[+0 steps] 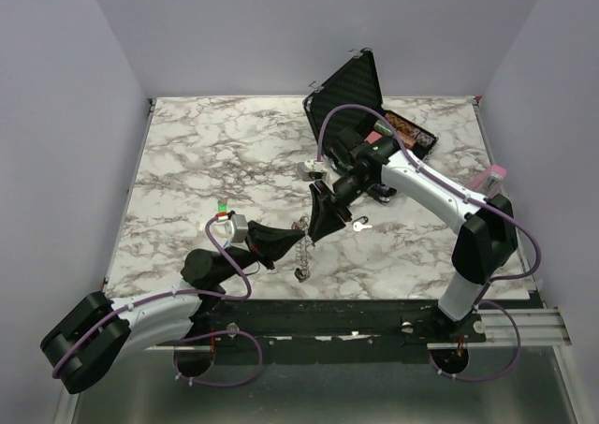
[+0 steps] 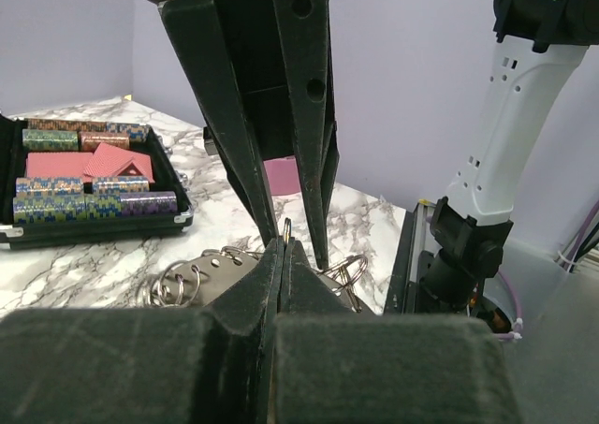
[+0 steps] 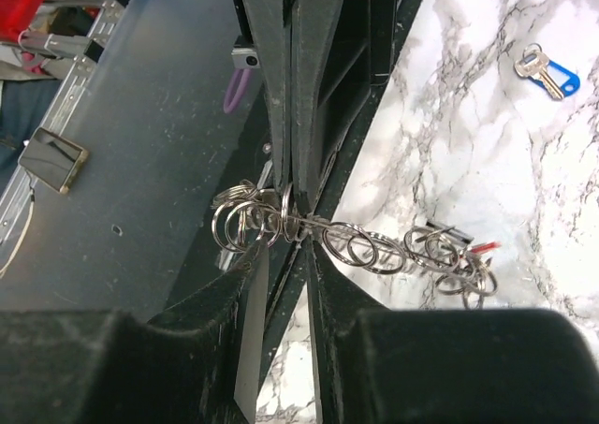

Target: Put the keys on the keyring

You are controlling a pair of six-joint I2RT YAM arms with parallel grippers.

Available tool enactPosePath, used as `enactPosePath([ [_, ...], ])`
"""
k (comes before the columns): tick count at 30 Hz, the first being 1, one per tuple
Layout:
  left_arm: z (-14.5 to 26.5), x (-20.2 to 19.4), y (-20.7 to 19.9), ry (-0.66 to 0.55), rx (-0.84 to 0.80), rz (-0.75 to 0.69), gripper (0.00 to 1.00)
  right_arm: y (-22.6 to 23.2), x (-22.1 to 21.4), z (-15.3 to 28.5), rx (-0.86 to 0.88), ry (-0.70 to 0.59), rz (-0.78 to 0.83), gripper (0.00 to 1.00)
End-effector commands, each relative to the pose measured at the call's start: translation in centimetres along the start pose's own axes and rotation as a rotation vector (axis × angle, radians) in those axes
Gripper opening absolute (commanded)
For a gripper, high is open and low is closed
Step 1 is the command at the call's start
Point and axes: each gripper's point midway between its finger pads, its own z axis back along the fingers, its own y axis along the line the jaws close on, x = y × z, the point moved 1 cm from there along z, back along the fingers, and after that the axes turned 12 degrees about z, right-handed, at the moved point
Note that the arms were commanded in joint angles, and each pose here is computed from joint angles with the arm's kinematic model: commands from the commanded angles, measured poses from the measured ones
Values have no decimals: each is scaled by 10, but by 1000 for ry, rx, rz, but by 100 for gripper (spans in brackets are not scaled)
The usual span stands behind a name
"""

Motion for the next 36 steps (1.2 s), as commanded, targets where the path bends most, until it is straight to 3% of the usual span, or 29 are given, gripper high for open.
enactPosePath([
  [1, -5, 53, -38, -209, -161, -101, 0, 6, 18, -1, 20, -59, 50, 30],
  [10, -6, 51, -37, -203, -160, -98, 0, 6, 21, -3, 27, -61, 49, 27],
  [19, -5, 48, -35, -191, -149, -102, 0, 4, 20, -3, 20, -53, 43, 11],
  [36, -4, 41, -29, -166, -122, -107, 0, -3, 19, -3, -8, -36, 14, 16],
])
